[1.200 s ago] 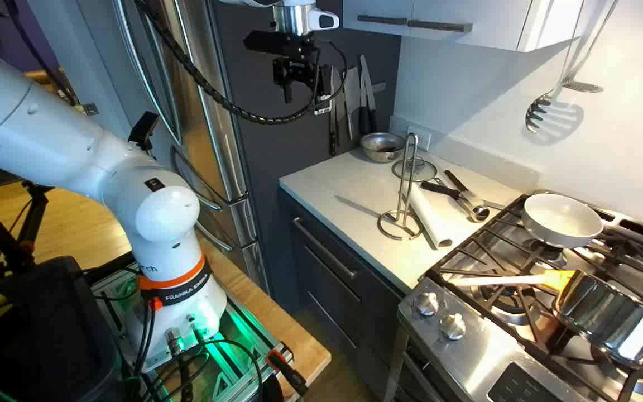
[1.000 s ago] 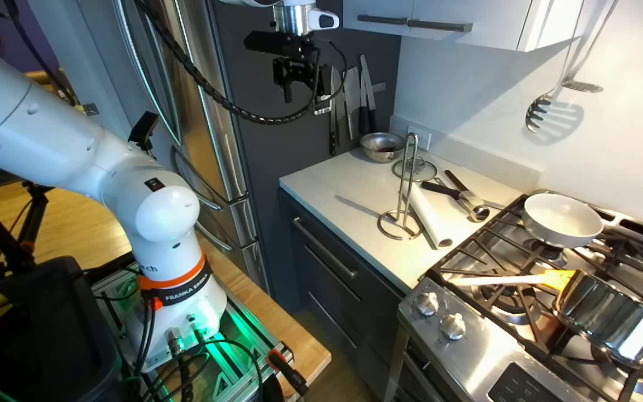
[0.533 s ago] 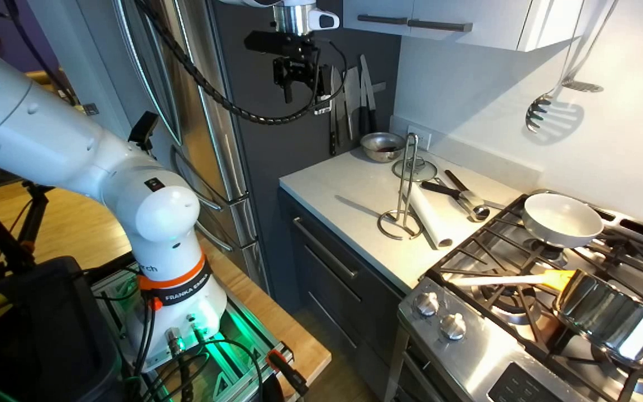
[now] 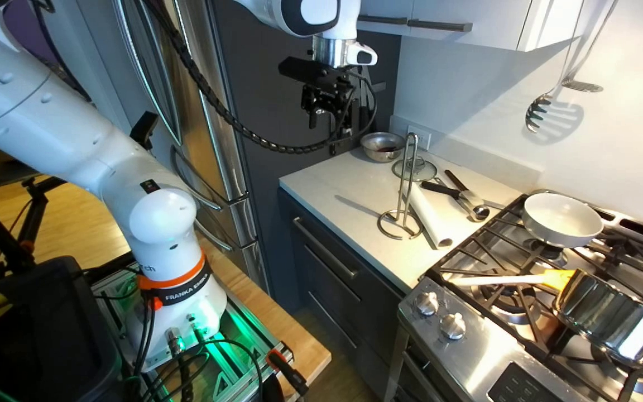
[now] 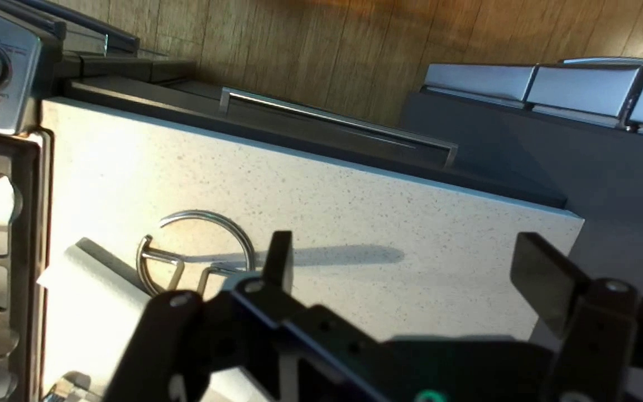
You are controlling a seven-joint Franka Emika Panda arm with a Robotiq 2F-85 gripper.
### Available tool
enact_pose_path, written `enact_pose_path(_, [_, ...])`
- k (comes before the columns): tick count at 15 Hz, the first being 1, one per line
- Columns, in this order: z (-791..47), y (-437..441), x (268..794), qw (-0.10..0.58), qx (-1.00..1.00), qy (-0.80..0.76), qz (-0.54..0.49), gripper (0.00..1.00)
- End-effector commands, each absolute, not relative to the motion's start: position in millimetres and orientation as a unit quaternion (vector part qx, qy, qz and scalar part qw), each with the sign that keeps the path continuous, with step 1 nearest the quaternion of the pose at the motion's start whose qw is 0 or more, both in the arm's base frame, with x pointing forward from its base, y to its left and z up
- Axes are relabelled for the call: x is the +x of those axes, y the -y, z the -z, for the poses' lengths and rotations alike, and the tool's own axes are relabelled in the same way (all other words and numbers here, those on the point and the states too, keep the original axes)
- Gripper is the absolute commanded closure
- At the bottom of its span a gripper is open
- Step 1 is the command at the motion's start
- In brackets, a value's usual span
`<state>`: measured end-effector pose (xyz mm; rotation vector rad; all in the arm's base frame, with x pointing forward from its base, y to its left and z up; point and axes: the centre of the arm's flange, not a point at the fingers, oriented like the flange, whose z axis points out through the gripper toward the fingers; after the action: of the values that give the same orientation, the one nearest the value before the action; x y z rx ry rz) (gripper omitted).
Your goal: Put the paper towel roll on the silver stand
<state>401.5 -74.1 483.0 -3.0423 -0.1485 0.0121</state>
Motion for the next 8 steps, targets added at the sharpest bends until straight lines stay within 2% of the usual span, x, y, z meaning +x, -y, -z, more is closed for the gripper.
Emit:
enact_pose_path(1, [-449,117,400,0.063,-0.997,0.049,-0.018,0.00])
enact_pose_path(7, [-401,175,368,0.096,-0.994,0.040,-0.047,0.00])
enact_pose_path(8, [-418,159,379,0.085,-0.995,0.042,-0.038,0.00])
